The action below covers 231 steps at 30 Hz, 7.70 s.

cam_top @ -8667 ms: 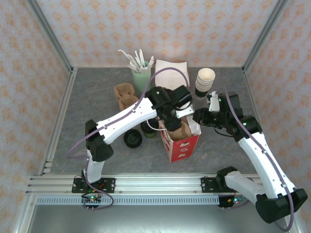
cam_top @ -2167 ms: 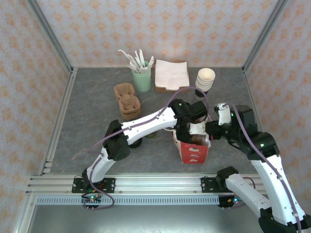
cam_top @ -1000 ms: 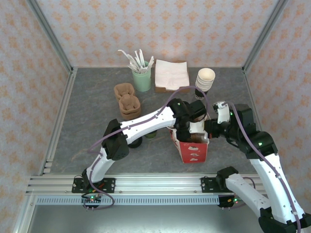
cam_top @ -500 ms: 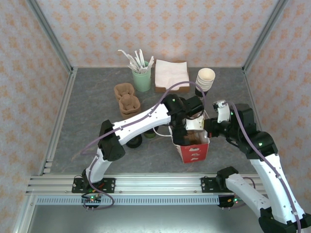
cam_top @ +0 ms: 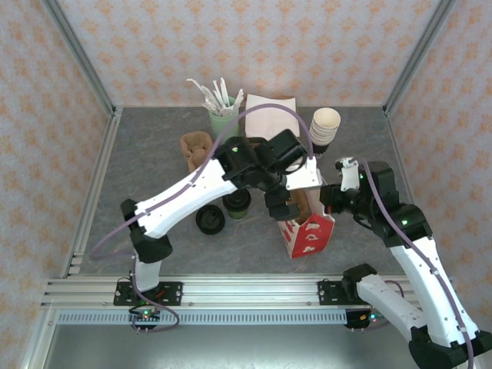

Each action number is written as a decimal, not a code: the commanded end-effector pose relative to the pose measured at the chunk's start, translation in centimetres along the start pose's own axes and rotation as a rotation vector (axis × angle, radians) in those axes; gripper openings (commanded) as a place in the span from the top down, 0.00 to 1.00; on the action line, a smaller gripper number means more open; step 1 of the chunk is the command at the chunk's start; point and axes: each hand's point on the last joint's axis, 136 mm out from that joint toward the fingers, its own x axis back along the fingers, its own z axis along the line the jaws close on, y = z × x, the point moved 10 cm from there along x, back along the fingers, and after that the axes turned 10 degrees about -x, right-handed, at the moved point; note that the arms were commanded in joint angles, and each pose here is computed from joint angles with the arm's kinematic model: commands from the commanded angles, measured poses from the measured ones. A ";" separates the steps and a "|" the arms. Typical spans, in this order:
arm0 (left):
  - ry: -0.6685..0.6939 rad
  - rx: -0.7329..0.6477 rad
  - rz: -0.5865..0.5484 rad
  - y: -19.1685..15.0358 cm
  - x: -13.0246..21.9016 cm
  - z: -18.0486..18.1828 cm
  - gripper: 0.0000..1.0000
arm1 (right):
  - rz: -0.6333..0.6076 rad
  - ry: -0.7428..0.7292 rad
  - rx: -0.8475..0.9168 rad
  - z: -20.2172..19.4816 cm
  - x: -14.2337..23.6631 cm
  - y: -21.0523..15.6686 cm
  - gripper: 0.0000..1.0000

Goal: Pack the takeout coffee

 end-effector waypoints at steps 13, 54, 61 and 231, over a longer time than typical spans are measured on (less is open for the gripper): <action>0.426 0.295 -0.327 -1.8 12.8 1.4 0.04 | -0.146 0.075 -0.127 0.8 -2.5 3.3 1.00; 1.064 1.490 -0.346 -32.3 5.1 -9.7 0.00 | 0.023 -0.211 -0.310 -1.0 -8.0 8.1 0.34; 1.157 1.434 -0.234 -33.3 7.8 -10.7 0.00 | 0.126 -0.112 -0.266 -0.2 -10.1 9.4 0.79; 0.534 1.449 0.352 -14.6 -1.4 2.4 0.39 | 0.157 0.031 -0.307 0.8 -4.2 4.8 0.69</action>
